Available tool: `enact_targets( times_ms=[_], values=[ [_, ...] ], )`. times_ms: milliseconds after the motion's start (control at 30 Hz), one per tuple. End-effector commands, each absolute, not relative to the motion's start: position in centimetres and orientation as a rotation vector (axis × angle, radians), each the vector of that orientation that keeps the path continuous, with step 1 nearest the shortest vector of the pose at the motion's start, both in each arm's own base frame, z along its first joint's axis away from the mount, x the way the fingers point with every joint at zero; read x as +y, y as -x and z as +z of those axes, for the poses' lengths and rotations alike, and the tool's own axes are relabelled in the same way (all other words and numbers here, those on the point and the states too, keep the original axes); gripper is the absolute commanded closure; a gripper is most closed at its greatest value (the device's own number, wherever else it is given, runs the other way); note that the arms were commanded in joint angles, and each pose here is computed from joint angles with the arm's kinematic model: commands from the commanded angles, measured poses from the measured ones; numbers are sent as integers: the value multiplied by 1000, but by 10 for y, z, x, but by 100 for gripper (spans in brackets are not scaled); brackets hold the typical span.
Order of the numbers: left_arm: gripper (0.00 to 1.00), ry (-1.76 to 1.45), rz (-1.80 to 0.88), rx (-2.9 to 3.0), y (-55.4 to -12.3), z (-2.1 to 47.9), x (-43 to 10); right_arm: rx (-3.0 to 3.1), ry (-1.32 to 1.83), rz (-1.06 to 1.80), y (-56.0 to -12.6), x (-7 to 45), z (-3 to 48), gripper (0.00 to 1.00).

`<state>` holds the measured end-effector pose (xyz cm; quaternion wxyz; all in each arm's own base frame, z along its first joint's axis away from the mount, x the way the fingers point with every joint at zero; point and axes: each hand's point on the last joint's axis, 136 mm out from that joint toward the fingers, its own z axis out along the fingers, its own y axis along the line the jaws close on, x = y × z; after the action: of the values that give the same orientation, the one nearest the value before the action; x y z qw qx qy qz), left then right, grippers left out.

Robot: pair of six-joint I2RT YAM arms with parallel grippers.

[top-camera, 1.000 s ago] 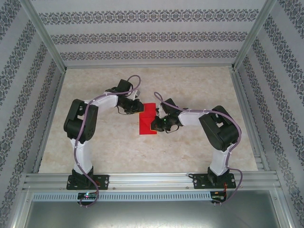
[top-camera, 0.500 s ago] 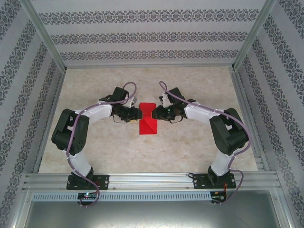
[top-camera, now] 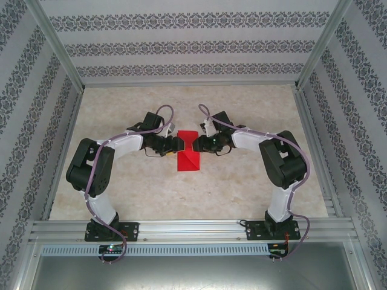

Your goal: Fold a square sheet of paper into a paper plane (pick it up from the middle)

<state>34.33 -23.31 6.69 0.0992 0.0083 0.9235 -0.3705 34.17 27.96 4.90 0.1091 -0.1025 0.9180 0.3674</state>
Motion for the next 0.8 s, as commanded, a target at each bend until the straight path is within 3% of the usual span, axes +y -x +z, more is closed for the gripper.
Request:
enact_targets(
  times_ms=[0, 133, 433, 767],
  values=[
    [39, -45, -1120, 2708, -340, 71, -236, 2615, 436, 1183, -341, 301, 61, 61],
    [34, -36, -1127, 2702, -335, 72, -233, 2623, 466, 1210, -338, 308, 54, 68],
    [27, 77, -1234, 2606, -335, 86, -229, 2567, 470, 1301, -338, 315, 68, 96],
    [24, 230, -1343, 2417, -343, 116, -227, 2397, 439, 1503, -337, 323, 129, 100]
  ],
)
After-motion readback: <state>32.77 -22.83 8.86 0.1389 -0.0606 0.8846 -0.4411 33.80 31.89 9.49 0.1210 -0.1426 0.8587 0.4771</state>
